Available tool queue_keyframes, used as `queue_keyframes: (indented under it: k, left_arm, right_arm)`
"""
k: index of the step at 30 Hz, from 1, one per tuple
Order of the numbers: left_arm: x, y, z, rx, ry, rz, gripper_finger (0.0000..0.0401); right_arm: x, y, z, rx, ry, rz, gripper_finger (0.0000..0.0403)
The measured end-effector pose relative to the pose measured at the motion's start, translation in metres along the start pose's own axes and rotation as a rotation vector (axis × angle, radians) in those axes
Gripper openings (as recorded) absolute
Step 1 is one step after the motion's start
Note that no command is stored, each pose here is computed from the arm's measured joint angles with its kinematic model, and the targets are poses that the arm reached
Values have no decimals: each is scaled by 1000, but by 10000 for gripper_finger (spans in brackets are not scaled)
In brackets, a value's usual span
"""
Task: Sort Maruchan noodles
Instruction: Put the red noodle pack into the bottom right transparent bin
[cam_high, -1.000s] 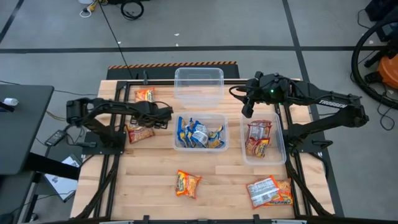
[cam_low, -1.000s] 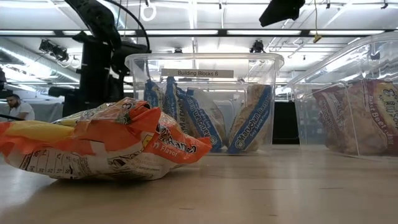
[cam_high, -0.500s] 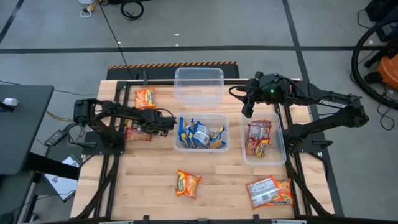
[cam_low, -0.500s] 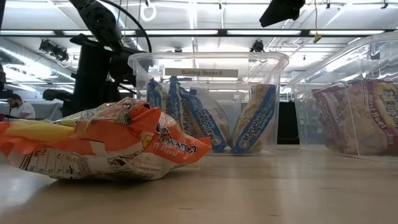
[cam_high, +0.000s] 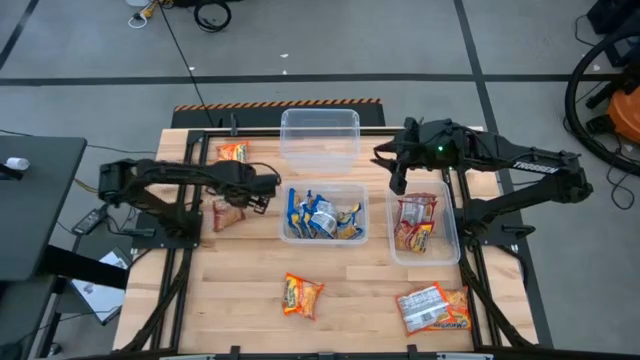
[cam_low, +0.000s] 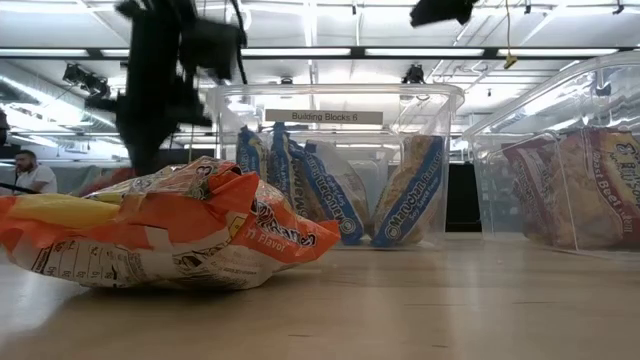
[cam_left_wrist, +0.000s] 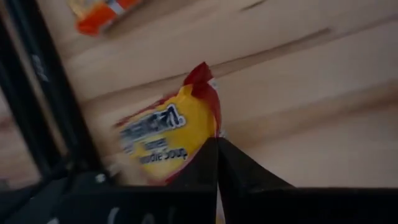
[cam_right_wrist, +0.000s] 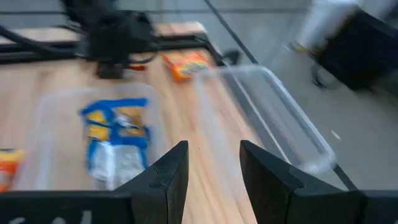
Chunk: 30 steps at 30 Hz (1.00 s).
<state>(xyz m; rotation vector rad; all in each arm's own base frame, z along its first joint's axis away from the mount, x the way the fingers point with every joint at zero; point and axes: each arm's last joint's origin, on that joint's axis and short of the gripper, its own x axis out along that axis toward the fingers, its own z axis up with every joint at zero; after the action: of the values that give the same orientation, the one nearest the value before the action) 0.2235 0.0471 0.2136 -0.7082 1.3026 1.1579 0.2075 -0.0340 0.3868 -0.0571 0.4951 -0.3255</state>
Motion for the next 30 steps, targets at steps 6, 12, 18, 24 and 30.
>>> queue_keyframes:
  k: [6,12,18,24,30]
  left_arm:
    - [-65,34,0,56,-61,-121,2]
    - [-122,72,-7,180,-219,-358,1]
    - [-164,98,-10,335,-454,-609,1]
    - [-189,97,-15,634,-614,-945,1]
    - [-196,77,-21,867,-640,-1082,1]
  right_arm:
    - [-3,11,12,-42,-129,75,149]
    - [2,28,28,-45,-278,154,161]
    - [30,70,49,-32,-489,236,206]
    - [70,109,63,9,-571,227,256]
    - [95,139,80,-38,-482,232,281]
